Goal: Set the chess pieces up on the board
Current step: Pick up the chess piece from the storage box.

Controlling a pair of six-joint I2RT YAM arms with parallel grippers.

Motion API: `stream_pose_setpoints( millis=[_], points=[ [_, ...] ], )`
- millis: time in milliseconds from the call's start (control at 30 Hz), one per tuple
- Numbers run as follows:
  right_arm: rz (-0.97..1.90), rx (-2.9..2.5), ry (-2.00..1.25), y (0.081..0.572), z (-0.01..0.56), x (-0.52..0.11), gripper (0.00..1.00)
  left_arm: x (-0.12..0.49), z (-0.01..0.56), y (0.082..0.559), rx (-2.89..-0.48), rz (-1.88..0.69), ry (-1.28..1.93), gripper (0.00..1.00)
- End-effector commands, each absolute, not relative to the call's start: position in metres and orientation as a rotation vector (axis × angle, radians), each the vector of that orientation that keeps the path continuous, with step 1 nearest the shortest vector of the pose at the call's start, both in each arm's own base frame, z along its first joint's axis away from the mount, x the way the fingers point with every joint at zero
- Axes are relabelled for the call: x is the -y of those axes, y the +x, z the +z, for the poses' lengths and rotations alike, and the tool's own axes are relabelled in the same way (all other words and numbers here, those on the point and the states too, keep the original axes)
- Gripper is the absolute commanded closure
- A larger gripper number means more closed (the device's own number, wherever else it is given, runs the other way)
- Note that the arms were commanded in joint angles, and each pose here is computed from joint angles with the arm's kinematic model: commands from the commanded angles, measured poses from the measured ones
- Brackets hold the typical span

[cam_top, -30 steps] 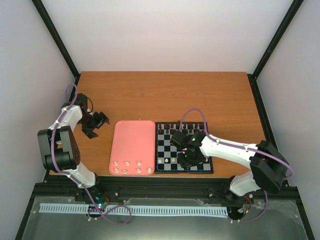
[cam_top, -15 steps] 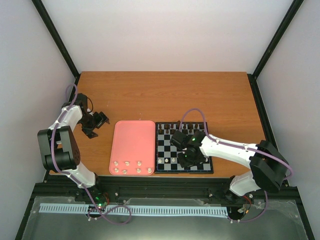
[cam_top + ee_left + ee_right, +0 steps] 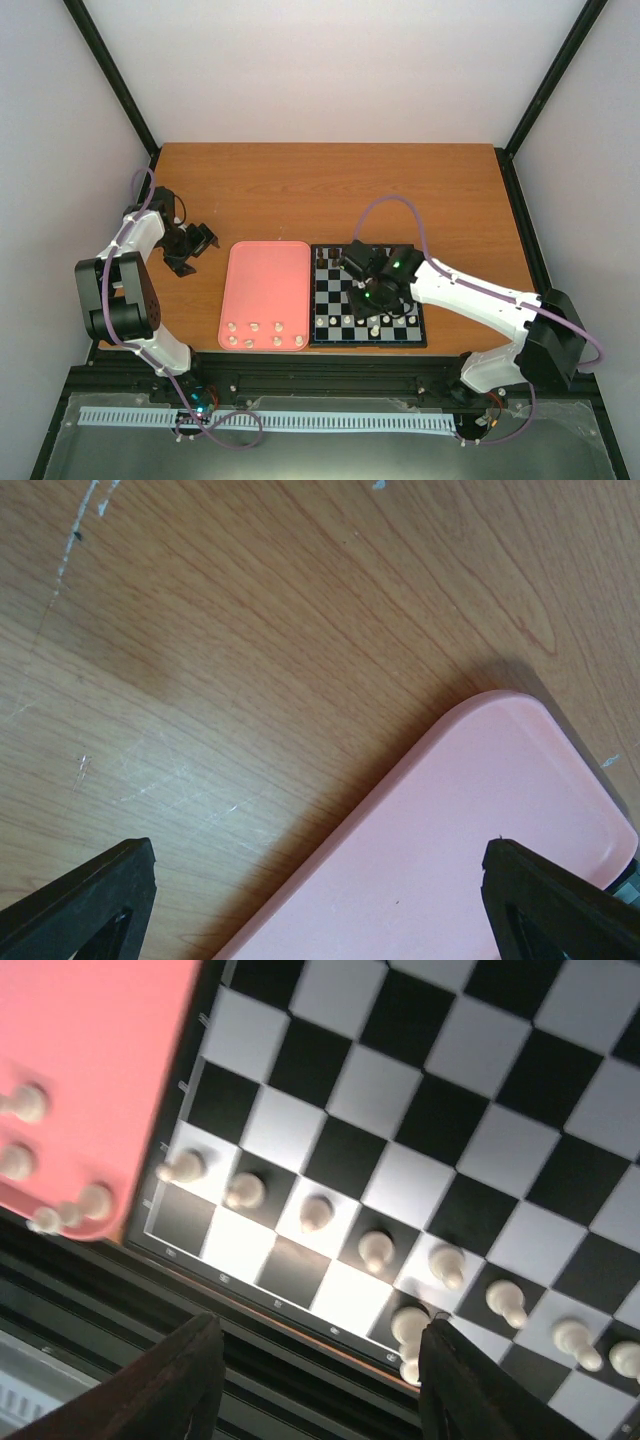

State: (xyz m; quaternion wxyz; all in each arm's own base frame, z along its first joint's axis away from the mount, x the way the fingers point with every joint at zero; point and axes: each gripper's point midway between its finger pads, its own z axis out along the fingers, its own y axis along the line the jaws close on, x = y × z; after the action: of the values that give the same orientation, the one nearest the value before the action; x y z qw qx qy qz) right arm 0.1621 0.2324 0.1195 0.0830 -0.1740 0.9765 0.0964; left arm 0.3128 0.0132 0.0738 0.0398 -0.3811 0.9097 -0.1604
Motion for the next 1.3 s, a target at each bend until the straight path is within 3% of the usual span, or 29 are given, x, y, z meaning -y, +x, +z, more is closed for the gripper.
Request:
stream_pose_setpoints(
  millis=[0,300,533,967,1267],
  points=[
    [0.325,-2.878,-0.66,0.168,0.135,-0.26,0.44,-0.016,0.083,0.322,-2.757,-0.501,-1.161,0.0],
    [0.362,-2.737,-1.01,0.186,0.138,-0.36,0.39,-0.017,0.086,0.322,-2.753,-0.495,-1.16,0.0],
    [0.463,-2.661,-1.222,0.172,0.125,-0.428,0.39,-0.016,0.087,0.32,-2.75,-0.501,-1.159,0.0],
    [0.412,-2.775,-1.376,0.14,0.073,-0.436,0.41,-0.014,0.089,0.32,-2.743,-0.516,-1.155,0.0],
    [0.372,-2.819,-1.397,0.138,0.052,-0.433,0.51,-0.014,0.087,0.32,-2.747,-0.519,-1.157,0.0]
  ],
)
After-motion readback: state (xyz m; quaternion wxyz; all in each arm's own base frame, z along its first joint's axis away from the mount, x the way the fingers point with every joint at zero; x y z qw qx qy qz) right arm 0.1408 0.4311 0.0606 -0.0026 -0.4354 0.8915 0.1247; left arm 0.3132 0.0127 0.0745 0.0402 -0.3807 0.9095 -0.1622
